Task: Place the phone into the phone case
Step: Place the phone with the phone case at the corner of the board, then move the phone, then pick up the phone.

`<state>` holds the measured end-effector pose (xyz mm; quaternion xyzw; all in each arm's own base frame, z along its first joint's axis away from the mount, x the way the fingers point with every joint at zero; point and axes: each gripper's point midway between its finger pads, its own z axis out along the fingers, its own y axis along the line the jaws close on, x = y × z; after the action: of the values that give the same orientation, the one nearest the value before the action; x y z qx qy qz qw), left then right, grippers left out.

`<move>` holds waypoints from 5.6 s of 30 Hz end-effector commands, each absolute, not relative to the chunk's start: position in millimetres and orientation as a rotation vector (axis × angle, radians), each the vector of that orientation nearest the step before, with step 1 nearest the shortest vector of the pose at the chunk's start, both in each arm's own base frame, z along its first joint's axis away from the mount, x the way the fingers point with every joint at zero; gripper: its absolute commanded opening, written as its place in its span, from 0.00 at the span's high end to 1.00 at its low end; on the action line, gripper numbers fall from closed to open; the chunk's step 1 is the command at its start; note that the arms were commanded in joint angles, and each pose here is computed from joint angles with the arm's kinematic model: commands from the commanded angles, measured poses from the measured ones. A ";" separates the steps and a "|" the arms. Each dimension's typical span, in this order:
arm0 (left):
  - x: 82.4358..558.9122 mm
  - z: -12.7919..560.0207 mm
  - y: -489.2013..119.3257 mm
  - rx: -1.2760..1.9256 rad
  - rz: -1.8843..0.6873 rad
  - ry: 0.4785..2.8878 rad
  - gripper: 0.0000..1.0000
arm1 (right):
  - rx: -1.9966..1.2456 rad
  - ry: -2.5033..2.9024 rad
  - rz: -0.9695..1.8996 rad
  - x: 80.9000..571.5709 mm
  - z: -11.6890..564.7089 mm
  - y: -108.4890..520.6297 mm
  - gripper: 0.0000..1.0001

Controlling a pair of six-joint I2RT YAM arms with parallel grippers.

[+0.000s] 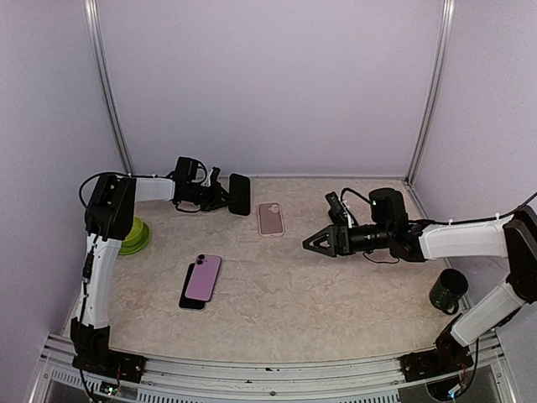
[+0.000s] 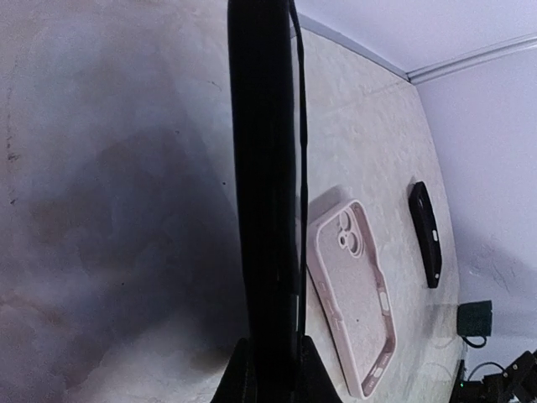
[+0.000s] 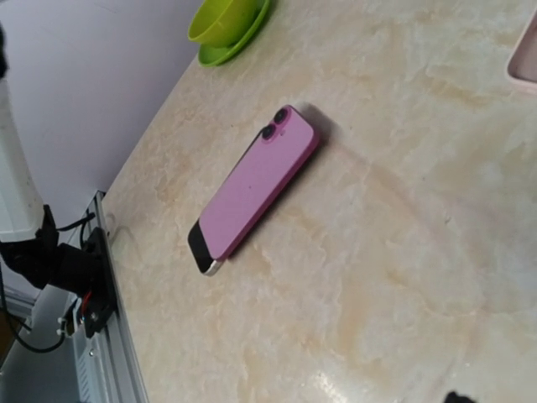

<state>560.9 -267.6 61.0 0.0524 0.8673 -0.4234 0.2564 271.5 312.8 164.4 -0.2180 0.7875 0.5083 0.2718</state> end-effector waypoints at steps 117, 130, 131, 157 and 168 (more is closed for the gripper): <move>262.7 34.6 -214.3 -0.291 -0.843 2.302 0.44 | -0.396 2.455 1.683 291.3 46.4 511.9 0.14; 267.4 23.2 -201.6 -0.346 -0.723 2.330 0.53 | -0.416 2.502 1.754 274.7 28.9 528.7 0.16; 267.8 19.0 -199.1 -0.348 -0.689 2.345 0.55 | -0.415 2.505 1.758 273.6 28.6 528.6 0.15; 268.5 -5.6 -194.2 -0.290 -0.275 2.450 0.90 | -0.420 2.509 1.788 264.9 27.7 523.5 0.15; 265.4 -18.3 -196.4 -0.276 -0.238 2.499 0.96 | -0.413 2.521 1.789 265.2 24.1 524.4 0.15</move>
<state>299.4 -212.9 29.8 -0.1371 0.9008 -0.1509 0.3834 279.4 529.7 61.1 -0.1405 0.7878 0.5979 0.0472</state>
